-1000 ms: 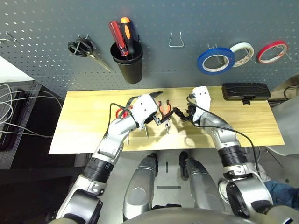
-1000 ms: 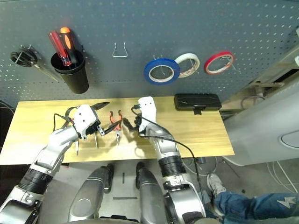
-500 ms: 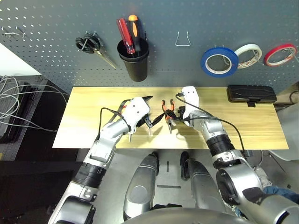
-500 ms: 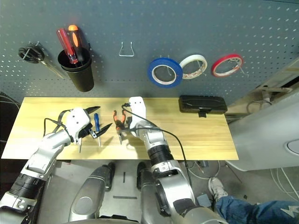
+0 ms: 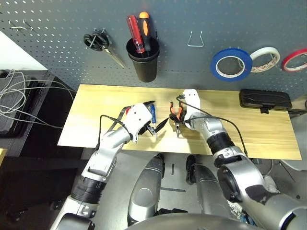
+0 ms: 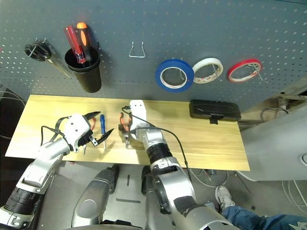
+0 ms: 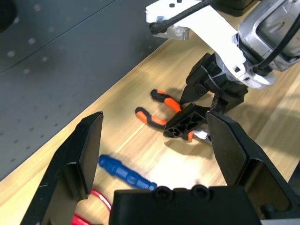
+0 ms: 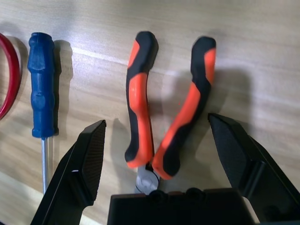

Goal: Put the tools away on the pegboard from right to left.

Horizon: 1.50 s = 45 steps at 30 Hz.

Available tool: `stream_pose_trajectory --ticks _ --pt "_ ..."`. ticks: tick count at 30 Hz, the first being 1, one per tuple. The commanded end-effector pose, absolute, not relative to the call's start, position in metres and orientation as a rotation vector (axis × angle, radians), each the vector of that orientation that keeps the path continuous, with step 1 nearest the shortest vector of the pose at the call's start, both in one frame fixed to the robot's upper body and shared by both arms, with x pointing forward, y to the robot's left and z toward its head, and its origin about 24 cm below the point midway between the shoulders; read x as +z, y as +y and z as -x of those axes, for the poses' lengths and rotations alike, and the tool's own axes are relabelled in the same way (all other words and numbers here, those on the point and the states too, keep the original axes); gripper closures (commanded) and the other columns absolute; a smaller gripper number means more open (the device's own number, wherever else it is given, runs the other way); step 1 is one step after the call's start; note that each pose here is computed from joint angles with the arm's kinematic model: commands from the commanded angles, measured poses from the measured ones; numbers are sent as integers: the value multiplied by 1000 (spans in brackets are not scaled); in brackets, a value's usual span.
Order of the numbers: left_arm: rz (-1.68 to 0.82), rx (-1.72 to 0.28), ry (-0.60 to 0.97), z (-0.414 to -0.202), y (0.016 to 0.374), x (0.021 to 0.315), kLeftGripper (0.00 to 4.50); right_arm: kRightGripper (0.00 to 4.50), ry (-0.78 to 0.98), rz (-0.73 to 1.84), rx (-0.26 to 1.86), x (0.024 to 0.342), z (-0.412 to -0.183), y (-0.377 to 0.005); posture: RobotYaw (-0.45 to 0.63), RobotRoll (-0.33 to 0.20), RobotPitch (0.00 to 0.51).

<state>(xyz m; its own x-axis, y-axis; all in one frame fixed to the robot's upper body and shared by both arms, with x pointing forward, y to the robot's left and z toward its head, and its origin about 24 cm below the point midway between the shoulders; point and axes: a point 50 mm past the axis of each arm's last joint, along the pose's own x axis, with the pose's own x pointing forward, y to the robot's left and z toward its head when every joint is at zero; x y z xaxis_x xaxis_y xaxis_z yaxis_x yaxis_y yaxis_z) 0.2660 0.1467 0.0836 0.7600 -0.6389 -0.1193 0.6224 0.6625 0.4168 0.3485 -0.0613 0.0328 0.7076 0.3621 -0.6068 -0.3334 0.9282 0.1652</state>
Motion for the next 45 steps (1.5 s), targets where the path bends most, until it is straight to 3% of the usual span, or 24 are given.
stream_pose_trajectory --ticks 1,9,14,15,22,30,37,45 --pt "-453 -711 -22 -263 145 79 0 13 765 -44 358 22 -343 -60 308 0 353" --pt "-443 -714 -32 -267 141 78 0 13 819 40 291 21 -346 -68 280 0 339" --pt "-440 -726 -35 -270 138 77 0 1630 842 65 277 21 -346 -74 260 0 331" --pt "-439 -729 -37 -271 137 77 0 1707 847 67 276 21 -346 -75 252 0 326" --pt "-429 -758 -62 -276 133 79 0 1707 851 50 265 24 -348 -81 234 0 313" --pt "-388 -801 -159 -271 128 88 0 1707 708 12 302 51 -345 -96 222 0 303" --pt "-367 -806 -221 -267 127 91 0 1709 425 77 401 93 -324 -116 195 0 297" --pt "-372 -841 -229 -268 125 90 0 1829 93 203 580 135 -299 -109 165 0 290"
